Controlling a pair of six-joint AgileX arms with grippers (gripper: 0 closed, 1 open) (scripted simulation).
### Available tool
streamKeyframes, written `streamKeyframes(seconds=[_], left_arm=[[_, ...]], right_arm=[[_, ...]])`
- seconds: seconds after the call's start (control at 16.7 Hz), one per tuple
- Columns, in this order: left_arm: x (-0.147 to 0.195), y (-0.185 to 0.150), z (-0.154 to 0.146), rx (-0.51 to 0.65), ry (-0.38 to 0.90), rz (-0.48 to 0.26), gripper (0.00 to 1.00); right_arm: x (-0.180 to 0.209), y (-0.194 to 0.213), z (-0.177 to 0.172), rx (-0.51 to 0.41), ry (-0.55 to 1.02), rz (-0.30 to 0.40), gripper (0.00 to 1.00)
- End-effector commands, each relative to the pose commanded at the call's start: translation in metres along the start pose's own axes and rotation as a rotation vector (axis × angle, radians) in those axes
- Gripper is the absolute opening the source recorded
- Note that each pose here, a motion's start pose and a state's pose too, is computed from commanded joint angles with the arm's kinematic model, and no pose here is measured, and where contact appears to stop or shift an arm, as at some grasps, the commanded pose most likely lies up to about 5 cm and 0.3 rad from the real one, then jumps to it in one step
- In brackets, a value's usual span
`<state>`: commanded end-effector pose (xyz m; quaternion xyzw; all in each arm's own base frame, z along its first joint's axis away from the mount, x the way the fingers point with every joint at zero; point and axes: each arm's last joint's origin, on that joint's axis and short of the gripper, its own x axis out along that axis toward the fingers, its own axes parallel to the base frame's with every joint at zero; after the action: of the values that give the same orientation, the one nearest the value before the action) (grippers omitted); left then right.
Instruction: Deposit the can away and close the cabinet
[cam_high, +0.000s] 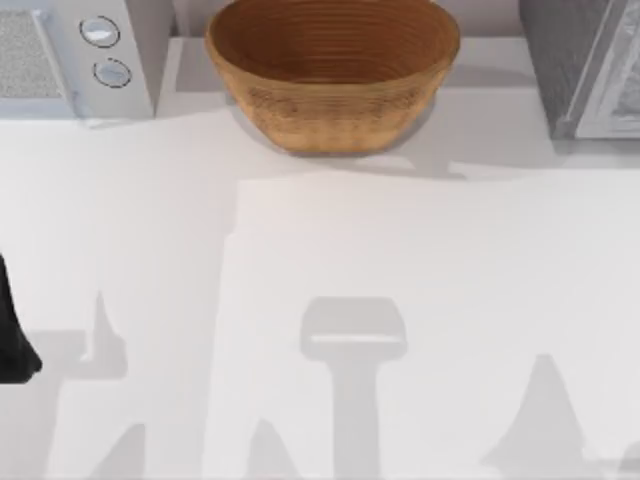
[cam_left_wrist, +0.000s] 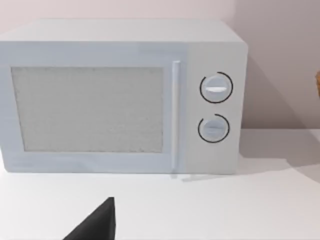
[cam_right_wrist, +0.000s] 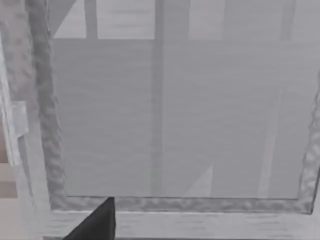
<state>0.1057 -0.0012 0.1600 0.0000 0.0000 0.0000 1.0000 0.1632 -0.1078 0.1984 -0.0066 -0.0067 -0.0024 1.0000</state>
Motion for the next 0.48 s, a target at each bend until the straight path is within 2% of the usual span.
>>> streamKeyframes(seconds=[0.24,0.48], left_arm=[[0.0,0.0,0.0,0.0,0.0,0.0,1.0],[0.0,0.0,0.0,0.0,0.0,0.0,1.0]], right_arm=[[0.001,-0.054,-0.019,0.011,0.015,0.001,1.0],[-0.007,-0.087,-0.036,0.014,0.019,0.007,1.0]])
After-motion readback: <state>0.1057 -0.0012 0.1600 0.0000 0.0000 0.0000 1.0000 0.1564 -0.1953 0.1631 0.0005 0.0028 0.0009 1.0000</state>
